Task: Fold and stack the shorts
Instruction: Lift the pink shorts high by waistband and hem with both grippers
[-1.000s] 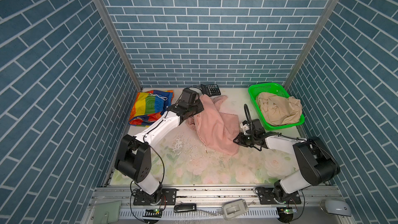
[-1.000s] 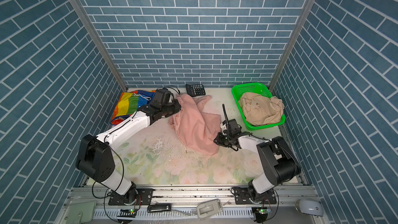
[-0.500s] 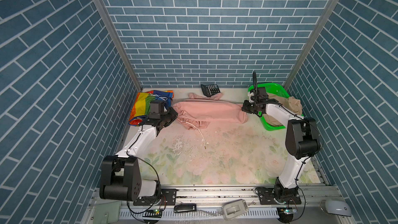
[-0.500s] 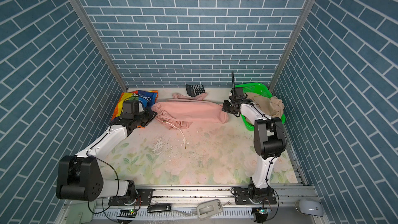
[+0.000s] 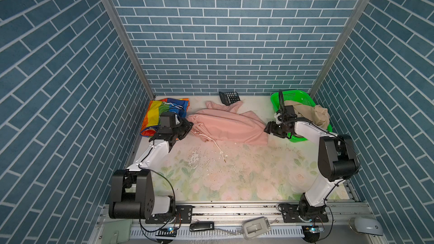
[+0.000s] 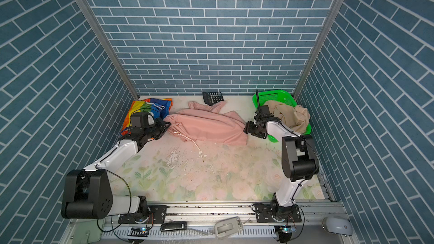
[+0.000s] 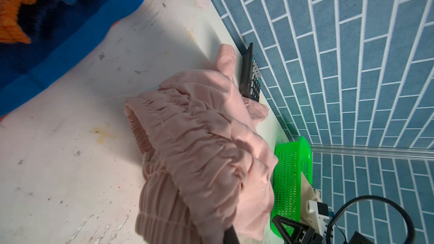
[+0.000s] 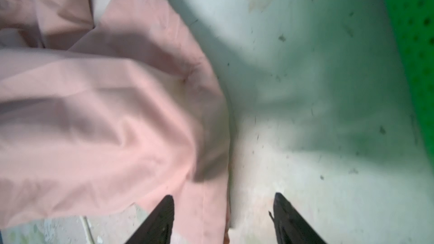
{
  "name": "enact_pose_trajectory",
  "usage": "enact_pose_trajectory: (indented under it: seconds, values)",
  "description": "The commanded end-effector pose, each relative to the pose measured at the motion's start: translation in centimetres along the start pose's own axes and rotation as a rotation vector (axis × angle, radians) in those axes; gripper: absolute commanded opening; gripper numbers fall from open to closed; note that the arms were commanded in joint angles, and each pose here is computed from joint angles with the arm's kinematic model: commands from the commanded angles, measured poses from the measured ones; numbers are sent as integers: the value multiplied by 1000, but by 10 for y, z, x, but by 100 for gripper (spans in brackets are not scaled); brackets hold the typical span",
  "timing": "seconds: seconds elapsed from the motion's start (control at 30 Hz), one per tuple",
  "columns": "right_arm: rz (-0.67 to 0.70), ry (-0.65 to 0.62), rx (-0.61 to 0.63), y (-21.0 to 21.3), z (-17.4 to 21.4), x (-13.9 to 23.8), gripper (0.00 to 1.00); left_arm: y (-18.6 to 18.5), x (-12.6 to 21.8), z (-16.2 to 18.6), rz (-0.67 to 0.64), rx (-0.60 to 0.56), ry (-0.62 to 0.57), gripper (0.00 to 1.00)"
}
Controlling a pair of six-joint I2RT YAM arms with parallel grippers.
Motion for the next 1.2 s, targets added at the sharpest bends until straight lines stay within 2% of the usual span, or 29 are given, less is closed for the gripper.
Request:
enact_pose_trajectory:
  seconds: [0.0,0.13,0.3,0.4,0.47,0.6,0.67,0.7,0.77,0.8,0.93,1.17]
  values:
    - [-98,-25,-18,15,23,21,81,-6,3,-2,32,-8,-19,0]
    - [-104,-4,-50,5,65,15,92,-8,4,-3,31,-13,-24,0]
    - [-125,13,-144,-12,90,-5,93,-9,5,-3,32,-14,-31,0]
    - [-116,8,-170,-17,90,-17,92,-10,6,-3,30,-19,-25,0]
    - [-95,-7,-170,-18,85,-25,87,-12,7,-2,34,-20,-24,0]
    - [-76,-20,-164,-15,70,-46,71,-13,10,-2,31,-29,-25,0]
    - [-82,-21,-169,-13,64,-56,50,-14,12,-2,26,-37,-22,0]
    - [-83,-25,-169,-11,60,-61,33,-14,13,-2,25,-38,-21,0]
    - [-81,-35,-158,-6,50,-63,6,-14,14,-2,22,-46,-17,0]
    - [-86,-41,-149,-1,43,-62,0,-15,14,-2,23,-48,-13,0]
    - [-123,-113,-112,22,3,-27,0,-19,14,-4,28,-57,-2,0]
    - [-167,-309,-59,52,-88,83,0,-33,23,-26,53,-62,-31,0]
Point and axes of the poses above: each gripper's point midway between its finger pads, its own x axis back along the fingers, its own y axis along the line the jaws close on, z = x × y, the point moved 5 cm from there along x, back along the fingers, and after that the axes turned 12 degrees about -x, right-handed, at the moved point
